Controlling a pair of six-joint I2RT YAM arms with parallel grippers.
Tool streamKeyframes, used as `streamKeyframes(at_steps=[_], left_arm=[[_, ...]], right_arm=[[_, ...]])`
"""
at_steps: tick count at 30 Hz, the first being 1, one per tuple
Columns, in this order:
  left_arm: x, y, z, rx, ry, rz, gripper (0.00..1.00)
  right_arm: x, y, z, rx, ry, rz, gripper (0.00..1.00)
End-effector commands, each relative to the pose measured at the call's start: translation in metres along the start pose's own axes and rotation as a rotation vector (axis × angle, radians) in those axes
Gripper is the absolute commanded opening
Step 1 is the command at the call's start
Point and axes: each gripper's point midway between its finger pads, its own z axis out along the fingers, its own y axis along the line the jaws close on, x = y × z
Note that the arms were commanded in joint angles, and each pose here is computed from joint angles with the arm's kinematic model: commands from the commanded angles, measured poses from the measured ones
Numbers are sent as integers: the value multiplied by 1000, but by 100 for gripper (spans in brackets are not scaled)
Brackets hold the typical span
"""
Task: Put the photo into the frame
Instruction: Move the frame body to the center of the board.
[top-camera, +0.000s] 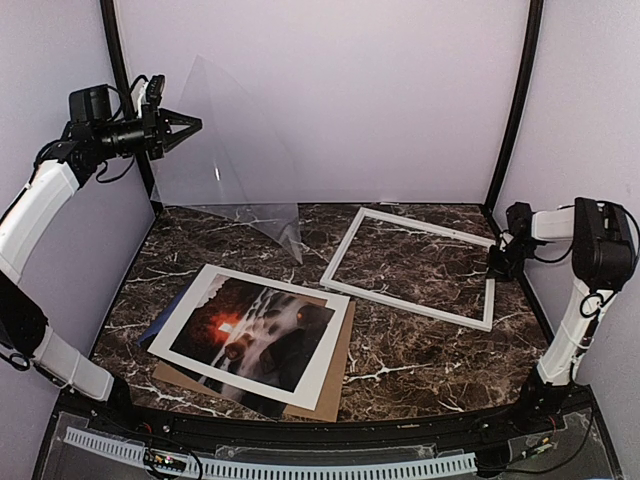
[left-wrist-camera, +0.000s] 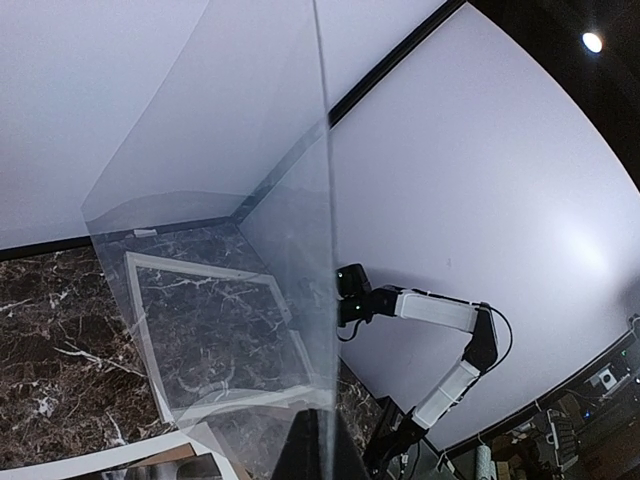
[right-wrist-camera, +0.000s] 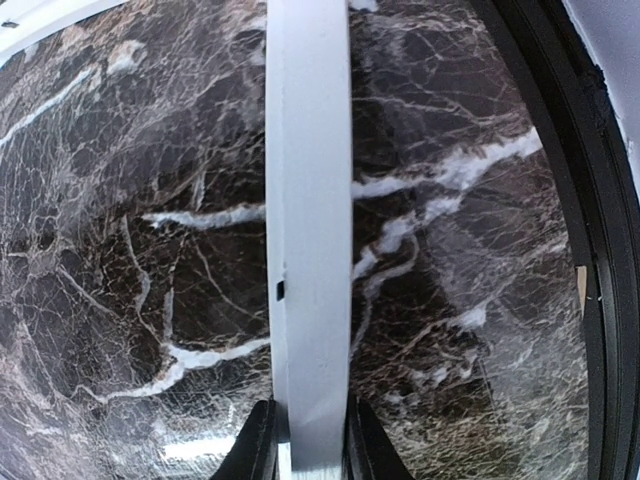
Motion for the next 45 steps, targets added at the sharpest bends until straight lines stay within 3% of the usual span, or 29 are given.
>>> streamKeyframes(at_steps=[1, 12, 27, 35, 39, 45], left_arm=[[-7, -20, -5, 18, -24, 71, 0], [-5, -10, -1, -3, -24, 60, 0], [-8, -35, 8, 87, -39, 71, 0], [9, -52, 39, 175, -7, 66, 0], [19, -52, 65, 201, 10, 49, 0], [29, -54, 111, 253, 31, -6, 0]], right_arm=[[-3, 3, -1, -79, -1, 31, 10], [2, 21, 1, -183, 30, 17, 1], [-4, 74, 9, -209, 70, -196, 0], [0, 115, 21, -234, 84, -280, 0], [-4, 125, 25, -238, 84, -280, 7], [-25, 133, 4, -266, 35, -250, 36]])
